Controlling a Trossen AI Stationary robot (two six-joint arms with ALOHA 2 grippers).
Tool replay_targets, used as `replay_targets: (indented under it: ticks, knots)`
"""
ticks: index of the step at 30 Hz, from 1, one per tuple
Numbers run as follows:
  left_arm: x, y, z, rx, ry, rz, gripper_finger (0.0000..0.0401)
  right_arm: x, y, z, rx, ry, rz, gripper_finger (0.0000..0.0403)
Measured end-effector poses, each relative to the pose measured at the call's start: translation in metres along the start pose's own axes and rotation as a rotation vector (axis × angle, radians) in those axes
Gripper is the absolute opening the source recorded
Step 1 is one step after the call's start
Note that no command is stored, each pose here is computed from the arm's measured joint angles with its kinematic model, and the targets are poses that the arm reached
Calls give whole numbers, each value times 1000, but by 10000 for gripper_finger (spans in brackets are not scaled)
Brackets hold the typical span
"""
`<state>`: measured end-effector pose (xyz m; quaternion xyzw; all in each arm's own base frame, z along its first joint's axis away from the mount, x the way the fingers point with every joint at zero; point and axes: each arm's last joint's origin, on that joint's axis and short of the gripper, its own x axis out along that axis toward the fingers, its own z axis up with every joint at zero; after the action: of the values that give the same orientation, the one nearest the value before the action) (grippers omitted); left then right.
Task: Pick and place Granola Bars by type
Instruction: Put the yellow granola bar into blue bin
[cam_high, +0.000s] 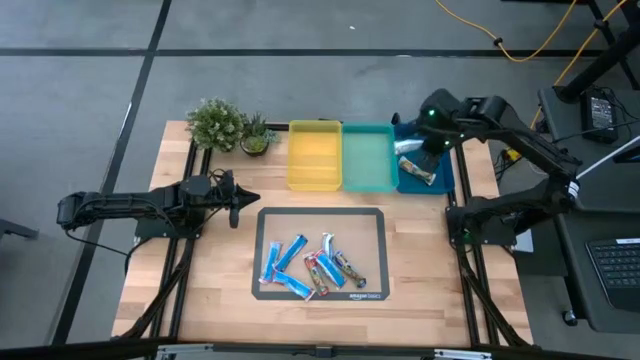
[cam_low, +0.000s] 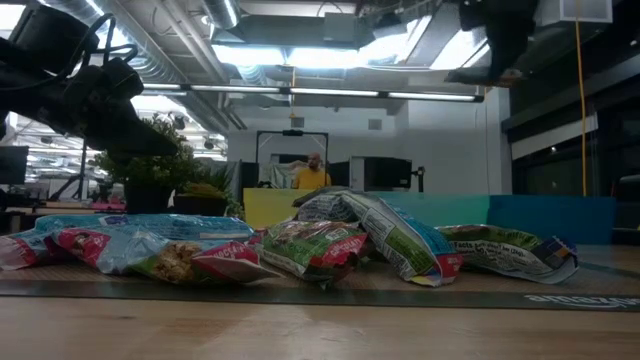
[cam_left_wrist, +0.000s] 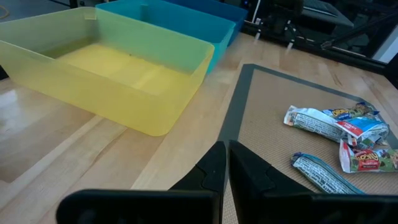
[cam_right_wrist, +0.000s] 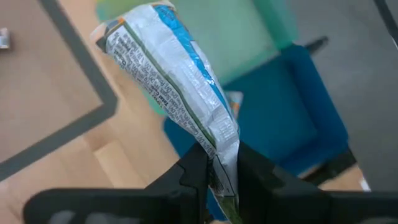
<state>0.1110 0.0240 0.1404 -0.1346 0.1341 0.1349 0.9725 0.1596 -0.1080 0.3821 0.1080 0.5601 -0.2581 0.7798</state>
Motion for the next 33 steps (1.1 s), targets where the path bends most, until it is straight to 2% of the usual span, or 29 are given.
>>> replay_targets:
  ticks: [9, 18, 27, 33]
  knots:
    - [0, 0, 0, 0, 0, 0, 10, -5, -43, -17, 152, 30, -79, 67]
    - [0, 0, 0, 0, 0, 0, 11, -3, -61, -22, 200, 19, -68, 67]
    - [0, 0, 0, 0, 0, 0, 12, 51, -63, -29, 266, 77, 12, 67]
    - [0, 0, 0, 0, 0, 0, 9, 87, -60, -38, 316, 113, 26, 67]
